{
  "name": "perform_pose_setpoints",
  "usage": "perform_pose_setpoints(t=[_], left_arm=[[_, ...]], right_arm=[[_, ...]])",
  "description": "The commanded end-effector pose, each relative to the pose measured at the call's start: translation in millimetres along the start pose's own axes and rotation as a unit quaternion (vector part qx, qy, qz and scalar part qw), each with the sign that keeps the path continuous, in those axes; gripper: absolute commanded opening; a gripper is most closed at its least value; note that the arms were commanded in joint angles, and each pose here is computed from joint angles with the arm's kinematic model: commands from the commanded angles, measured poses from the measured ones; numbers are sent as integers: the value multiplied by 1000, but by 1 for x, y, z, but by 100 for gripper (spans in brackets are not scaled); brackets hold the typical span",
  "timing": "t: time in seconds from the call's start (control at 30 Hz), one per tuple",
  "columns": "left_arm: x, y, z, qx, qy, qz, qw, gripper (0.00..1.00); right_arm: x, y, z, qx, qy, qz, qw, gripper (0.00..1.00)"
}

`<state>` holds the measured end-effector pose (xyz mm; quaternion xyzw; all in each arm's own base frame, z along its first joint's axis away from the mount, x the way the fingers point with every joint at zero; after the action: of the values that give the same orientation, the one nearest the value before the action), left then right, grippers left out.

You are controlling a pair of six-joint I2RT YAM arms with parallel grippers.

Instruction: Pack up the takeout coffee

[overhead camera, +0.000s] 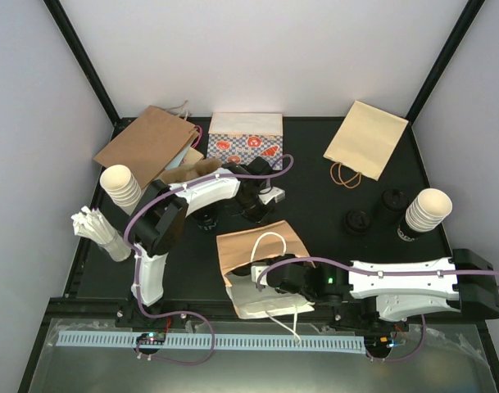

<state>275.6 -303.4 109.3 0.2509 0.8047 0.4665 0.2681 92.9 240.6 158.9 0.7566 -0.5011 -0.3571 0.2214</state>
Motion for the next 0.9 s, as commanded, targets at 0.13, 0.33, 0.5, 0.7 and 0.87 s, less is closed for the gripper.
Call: perform_pose_setpoints(t=[0.13, 0.33, 0.5, 0.7, 0.87], left_arm=[[6, 8, -21, 32, -8, 6, 999, 2], [6, 8, -21, 31, -7, 7, 999, 1], [6, 8, -21, 31, -7, 7, 999, 1], [6, 8, -22, 35, -6, 7, 999, 2], [7, 8, -24, 43, -7, 7, 999, 2]], right_arm=[[27, 4, 9, -36, 29, 68, 997, 68], [27, 4, 9, -38, 32, 67, 997, 70], [32, 1, 11, -37, 41, 83, 995, 68], [44, -7, 21, -45, 55, 110, 991, 66], [50, -14, 28, -43, 61, 122, 990, 64]])
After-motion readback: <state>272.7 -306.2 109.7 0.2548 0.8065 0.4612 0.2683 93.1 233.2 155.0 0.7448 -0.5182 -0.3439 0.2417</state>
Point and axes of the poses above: each gripper's point midway between its finger pads, its own y axis back along the fingers, its own z axis along the line the jaws close on, x = y × z, the point moved 6 cm from there along y, back along the fingers, and after that the axes turned 4 degrees about -y, right-handed, at the moved point
